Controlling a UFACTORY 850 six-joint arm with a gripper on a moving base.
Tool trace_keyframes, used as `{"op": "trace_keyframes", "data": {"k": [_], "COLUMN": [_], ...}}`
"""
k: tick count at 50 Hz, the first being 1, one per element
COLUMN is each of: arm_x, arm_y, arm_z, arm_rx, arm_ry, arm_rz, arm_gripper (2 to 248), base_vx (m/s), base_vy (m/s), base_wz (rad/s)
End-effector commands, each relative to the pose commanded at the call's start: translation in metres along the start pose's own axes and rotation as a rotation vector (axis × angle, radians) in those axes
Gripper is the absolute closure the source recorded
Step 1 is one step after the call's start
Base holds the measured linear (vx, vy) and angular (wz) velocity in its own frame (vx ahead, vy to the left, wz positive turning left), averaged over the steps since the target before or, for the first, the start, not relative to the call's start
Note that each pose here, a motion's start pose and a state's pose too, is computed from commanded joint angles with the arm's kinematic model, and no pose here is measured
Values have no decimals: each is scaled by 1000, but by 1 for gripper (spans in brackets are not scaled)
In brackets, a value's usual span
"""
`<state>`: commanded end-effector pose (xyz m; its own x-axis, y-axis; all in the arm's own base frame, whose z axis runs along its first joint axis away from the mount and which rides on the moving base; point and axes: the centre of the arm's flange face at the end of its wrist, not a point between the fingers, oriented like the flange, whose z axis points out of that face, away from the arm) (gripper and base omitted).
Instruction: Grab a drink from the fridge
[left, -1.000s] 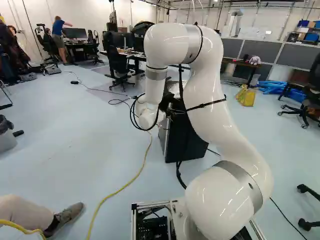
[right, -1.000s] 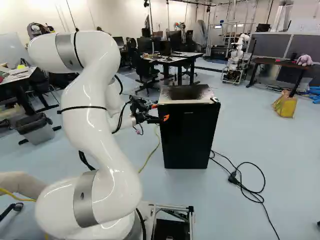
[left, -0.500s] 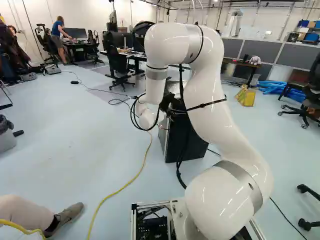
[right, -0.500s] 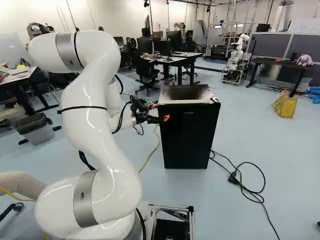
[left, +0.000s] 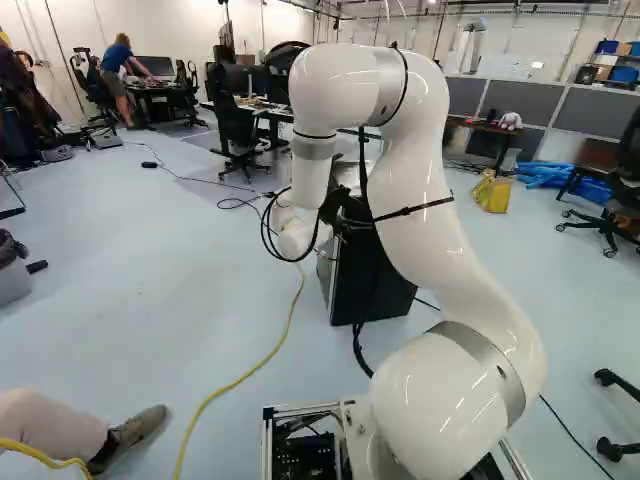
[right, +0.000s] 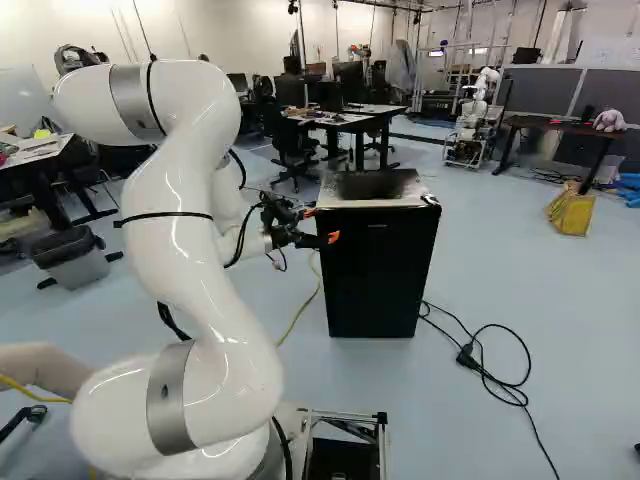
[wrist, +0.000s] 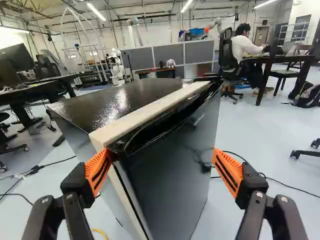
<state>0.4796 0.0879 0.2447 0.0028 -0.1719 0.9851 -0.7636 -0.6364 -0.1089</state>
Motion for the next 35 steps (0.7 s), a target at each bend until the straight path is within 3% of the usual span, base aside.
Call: {"op": "trace_keyframes", "data": {"k": [35], "arm_x": [1], "arm_y": [12], "arm_z": [-6], "arm_rx": [-43], "arm_ry": [-5], "arm_rz": [-5], "arm_gripper": [3], "base_vx": [0], "base_vy": [0], "base_wz": [0]}}
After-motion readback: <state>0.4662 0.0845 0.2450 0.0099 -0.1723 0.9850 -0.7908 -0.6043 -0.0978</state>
